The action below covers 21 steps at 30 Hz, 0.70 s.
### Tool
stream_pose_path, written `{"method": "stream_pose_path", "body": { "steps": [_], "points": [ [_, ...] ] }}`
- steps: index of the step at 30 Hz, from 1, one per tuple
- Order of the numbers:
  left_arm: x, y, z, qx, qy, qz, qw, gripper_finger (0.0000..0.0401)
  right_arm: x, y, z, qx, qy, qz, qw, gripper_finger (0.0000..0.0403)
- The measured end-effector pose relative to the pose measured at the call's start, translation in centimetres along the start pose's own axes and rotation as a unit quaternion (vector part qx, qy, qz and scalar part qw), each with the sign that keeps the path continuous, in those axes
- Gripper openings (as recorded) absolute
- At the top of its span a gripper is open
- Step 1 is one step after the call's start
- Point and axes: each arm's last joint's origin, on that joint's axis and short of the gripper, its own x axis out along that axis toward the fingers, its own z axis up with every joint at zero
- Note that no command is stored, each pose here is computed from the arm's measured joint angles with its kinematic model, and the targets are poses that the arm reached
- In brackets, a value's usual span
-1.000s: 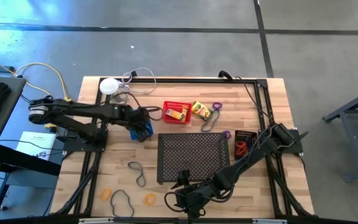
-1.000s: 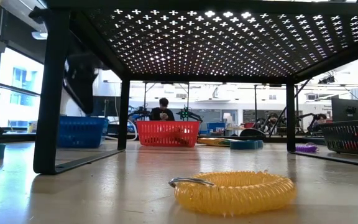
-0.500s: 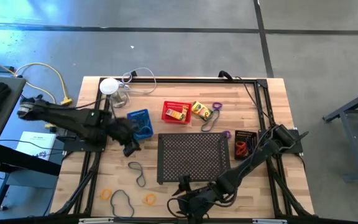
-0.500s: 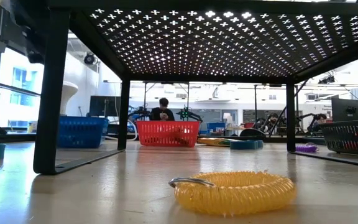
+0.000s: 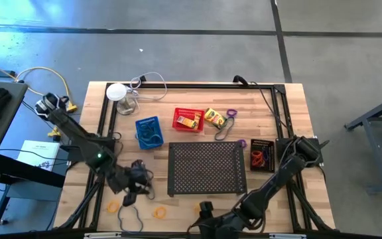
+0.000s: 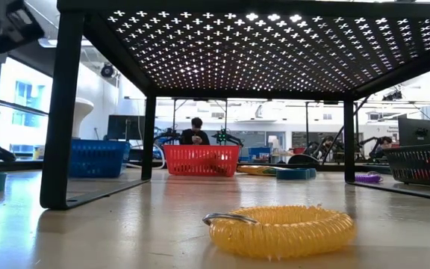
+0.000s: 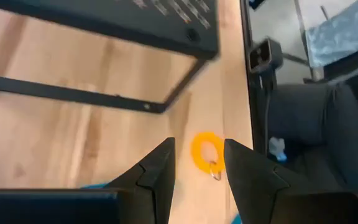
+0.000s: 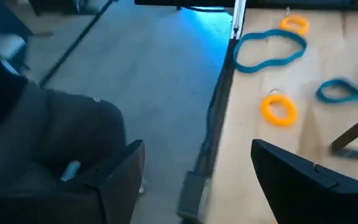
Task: Pick & Place Office Desk Supplies
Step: Put the blue rubber band into the blue bin
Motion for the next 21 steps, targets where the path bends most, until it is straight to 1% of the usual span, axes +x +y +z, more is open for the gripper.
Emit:
{"method": "stream_pose_path", "body": {
  "steps": [3,7,10,12,15,17,18,21],
  "points": [
    [1.1,-0.7,-0.8,0.003,0.010,-0.005,1.000,0.0132,-0.1,0.5,-0.3,0.046,0.007,0.014,0.999,0.0284],
    [2.3,-1.2,-1.2,-0.050,0.011,-0.013,0.999,0.0132,-0.5,1.8,-0.8,0.081,0.011,0.023,0.996,0.0284],
    [3.0,-1.5,-1.3,-0.096,0.010,-0.018,0.995,0.0132,-0.9,2.8,-1.3,0.080,0.010,0.028,0.996,0.0284],
    [3.3,-1.7,-1.4,-0.111,0.010,-0.023,0.993,0.0132,-1.2,3.4,-1.6,0.074,-0.001,0.018,0.997,0.0284],
    [3.8,-1.9,-1.7,-0.122,0.013,-0.028,0.992,0.0132,-1.6,4.2,-2.0,0.050,-0.017,-0.003,0.999,0.0284],
    [4.2,-2.0,-2.1,-0.096,0.019,-0.024,0.995,0.0132,-1.8,4.7,-2.2,0.028,-0.023,-0.011,0.999,0.0284],
    [4.3,-2.0,-2.3,-0.070,0.021,-0.020,0.997,0.0132,-1.9,4.8,-2.3,0.019,-0.025,-0.015,0.999,0.0284],
    [5.1,-2.0,-3.0,0.032,0.034,-0.009,0.999,0.0132,-1.9,4.8,-2.3,0.003,-0.030,-0.024,0.999,0.0284]
  ]
}}
